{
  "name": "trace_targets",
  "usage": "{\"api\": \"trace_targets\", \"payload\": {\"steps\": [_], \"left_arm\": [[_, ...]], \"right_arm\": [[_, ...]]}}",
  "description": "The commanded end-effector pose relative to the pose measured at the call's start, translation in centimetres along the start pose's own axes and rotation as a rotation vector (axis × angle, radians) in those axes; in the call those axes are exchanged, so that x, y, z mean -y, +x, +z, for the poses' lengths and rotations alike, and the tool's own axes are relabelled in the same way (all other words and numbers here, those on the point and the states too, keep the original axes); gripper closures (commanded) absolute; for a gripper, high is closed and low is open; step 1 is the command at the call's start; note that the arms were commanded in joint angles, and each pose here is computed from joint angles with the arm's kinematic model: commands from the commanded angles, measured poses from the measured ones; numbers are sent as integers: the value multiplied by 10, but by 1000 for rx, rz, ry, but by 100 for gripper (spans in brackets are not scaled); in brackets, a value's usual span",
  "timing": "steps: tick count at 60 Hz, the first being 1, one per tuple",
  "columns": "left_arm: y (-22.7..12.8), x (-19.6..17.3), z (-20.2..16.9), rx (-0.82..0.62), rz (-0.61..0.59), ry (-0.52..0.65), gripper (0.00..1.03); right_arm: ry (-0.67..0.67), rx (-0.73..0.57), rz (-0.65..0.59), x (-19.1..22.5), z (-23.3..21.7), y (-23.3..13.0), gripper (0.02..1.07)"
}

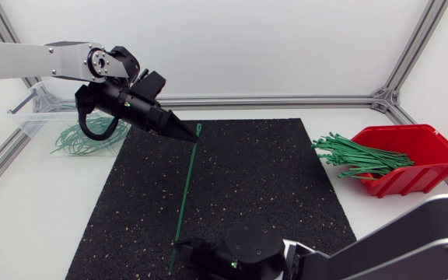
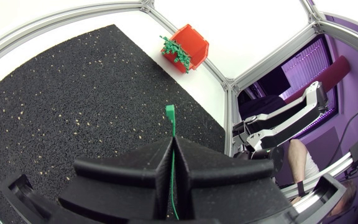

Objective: Take a green cable tie from the red box, thread the tail through the head to close it, then place it in the transparent bin on the left.

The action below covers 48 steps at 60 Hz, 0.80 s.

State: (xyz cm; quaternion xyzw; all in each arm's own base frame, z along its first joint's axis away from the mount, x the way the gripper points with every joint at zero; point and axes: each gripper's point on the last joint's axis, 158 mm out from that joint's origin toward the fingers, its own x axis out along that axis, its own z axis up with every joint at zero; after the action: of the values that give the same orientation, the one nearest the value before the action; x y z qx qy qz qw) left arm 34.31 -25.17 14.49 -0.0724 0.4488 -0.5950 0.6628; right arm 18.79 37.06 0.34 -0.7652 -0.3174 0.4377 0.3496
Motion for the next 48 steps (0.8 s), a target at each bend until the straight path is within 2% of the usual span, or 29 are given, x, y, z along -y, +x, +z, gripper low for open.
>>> {"api": "trace_targets", "payload": {"steps": [1,21,25,44,48], "left_arm": [[3,8,-8,-17,-14,7,100],[5,8,-8,-20,-16,6,100],[5,8,-8,-23,-16,4,100],[7,9,-7,-25,-19,8,100],[7,8,-7,-25,-19,6,100]], "right_arm": [[-36,19,10,-5,6,6,57],[-69,37,-19,6,10,20,61],[-74,42,-22,7,12,21,65],[-94,57,-42,13,12,28,65],[-96,63,-38,11,14,29,69]]}}
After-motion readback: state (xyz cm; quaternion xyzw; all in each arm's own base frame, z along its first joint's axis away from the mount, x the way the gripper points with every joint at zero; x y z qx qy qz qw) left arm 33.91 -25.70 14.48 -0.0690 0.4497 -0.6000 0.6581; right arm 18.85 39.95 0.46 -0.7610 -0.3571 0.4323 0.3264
